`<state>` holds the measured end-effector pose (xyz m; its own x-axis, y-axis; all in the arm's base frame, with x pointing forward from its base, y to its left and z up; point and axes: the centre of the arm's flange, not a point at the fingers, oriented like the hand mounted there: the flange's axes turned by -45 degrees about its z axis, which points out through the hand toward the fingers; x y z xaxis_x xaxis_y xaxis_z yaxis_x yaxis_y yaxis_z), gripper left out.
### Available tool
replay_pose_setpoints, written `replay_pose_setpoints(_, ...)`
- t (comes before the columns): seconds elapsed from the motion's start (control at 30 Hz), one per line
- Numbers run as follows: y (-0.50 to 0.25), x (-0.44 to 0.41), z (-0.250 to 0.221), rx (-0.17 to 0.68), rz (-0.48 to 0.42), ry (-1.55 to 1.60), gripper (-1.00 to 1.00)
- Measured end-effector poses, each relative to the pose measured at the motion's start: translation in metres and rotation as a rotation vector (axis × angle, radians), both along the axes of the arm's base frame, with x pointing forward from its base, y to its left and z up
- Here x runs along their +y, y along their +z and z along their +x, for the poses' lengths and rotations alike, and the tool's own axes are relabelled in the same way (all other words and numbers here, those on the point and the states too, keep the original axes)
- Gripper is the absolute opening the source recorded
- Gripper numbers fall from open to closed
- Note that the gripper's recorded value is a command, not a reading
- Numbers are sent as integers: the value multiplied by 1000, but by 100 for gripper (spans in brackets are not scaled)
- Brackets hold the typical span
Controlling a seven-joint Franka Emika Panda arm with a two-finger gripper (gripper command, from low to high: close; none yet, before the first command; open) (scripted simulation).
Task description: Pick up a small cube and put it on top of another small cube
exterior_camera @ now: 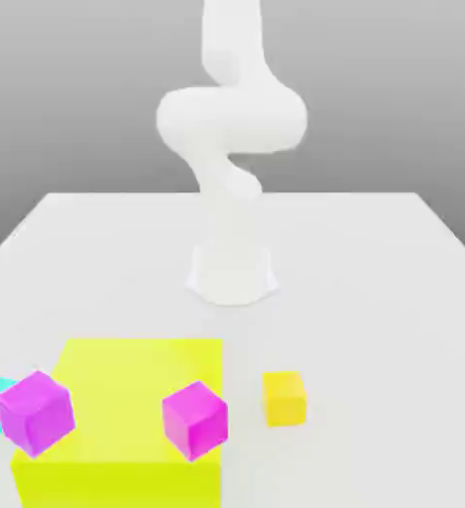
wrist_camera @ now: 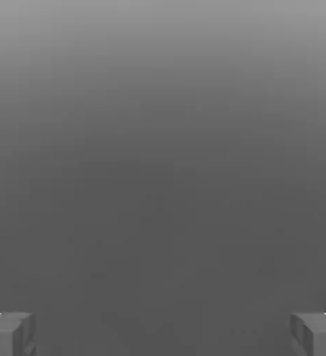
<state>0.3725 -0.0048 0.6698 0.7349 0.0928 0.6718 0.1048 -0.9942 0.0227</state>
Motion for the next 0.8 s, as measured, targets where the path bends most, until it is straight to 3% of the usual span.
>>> replay_pose_setpoints(0.37, -206, 32, 64, 243, -197, 542, 0)
replay_pose_setpoints(0.8, -416, 78, 10, 462, -487, 1213, 0)
